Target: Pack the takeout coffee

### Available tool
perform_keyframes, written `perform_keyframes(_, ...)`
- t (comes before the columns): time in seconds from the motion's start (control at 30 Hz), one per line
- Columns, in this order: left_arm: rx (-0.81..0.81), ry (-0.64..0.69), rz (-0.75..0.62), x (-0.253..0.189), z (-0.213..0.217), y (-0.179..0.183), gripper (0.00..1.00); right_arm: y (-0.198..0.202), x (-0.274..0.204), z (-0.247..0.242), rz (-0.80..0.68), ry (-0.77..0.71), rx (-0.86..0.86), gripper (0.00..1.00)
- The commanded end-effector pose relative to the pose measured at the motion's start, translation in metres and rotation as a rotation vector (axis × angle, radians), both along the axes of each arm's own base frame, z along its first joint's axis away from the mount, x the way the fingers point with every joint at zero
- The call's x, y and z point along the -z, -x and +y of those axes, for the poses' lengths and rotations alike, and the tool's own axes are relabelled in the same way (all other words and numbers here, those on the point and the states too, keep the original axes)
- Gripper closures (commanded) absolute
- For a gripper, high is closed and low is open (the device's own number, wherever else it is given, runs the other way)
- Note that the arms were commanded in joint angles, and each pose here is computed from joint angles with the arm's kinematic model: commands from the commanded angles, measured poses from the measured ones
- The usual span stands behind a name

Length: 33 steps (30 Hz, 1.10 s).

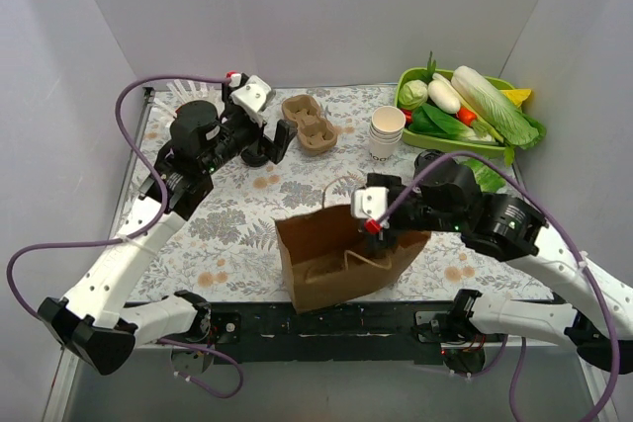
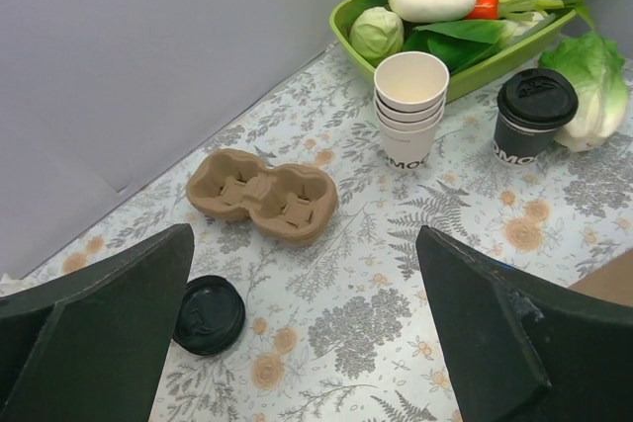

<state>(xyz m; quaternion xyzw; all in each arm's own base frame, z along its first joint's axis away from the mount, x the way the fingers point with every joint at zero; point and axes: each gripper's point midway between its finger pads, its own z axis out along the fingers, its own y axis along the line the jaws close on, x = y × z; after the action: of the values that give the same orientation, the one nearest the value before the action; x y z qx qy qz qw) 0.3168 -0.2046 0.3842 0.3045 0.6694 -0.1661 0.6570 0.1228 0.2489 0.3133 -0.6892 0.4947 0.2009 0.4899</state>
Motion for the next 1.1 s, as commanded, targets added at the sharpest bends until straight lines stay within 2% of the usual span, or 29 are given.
perform_keyframes(0.0,0.145,0.047,0.052,-0.025,-0.022,0.015,0.03,-0.019,-0.029,0.003,0.068,-0.046,0.151,0.13)
perform_keyframes(0.13,0.368,0.050,0.168,-0.021,-0.046,0.049,0.03,-0.018,-0.050,-0.007,0.148,-0.052,0.206,0.09)
perform_keyframes(0.23,0.475,0.026,0.301,0.002,-0.055,0.068,0.03,-0.030,-0.065,-0.024,0.159,-0.072,0.280,0.08)
perform_keyframes(0.37,0.607,0.029,0.358,0.007,-0.064,0.090,0.05,-0.027,-0.065,-0.042,0.182,-0.038,0.304,0.16)
perform_keyframes(0.5,0.635,0.012,0.362,0.000,-0.062,0.097,0.06,-0.020,-0.074,-0.049,0.155,-0.053,0.283,0.20)
perform_keyframes(0.53,0.625,0.002,0.361,-0.003,-0.060,0.097,0.07,-0.021,-0.077,-0.051,0.150,-0.057,0.290,0.24)
perform_keyframes(0.63,0.572,-0.054,0.378,-0.002,-0.045,0.104,0.07,-0.001,-0.090,-0.057,0.130,-0.033,0.187,0.30)
perform_keyframes(0.73,0.629,-0.046,0.409,-0.008,-0.044,0.122,0.11,0.041,-0.081,-0.062,0.176,0.017,-0.012,0.30)
perform_keyframes(0.77,0.678,-0.025,0.429,-0.010,-0.048,0.130,0.13,0.057,-0.081,-0.064,0.201,-0.007,-0.069,0.29)
perform_keyframes(0.87,0.737,0.008,0.485,0.000,-0.052,0.141,0.20,0.075,-0.059,-0.063,0.232,0.011,-0.178,0.29)
perform_keyframes(1.07,0.781,0.011,0.617,0.031,-0.065,0.137,0.21,0.063,-0.020,-0.044,0.284,0.075,-0.209,0.31)
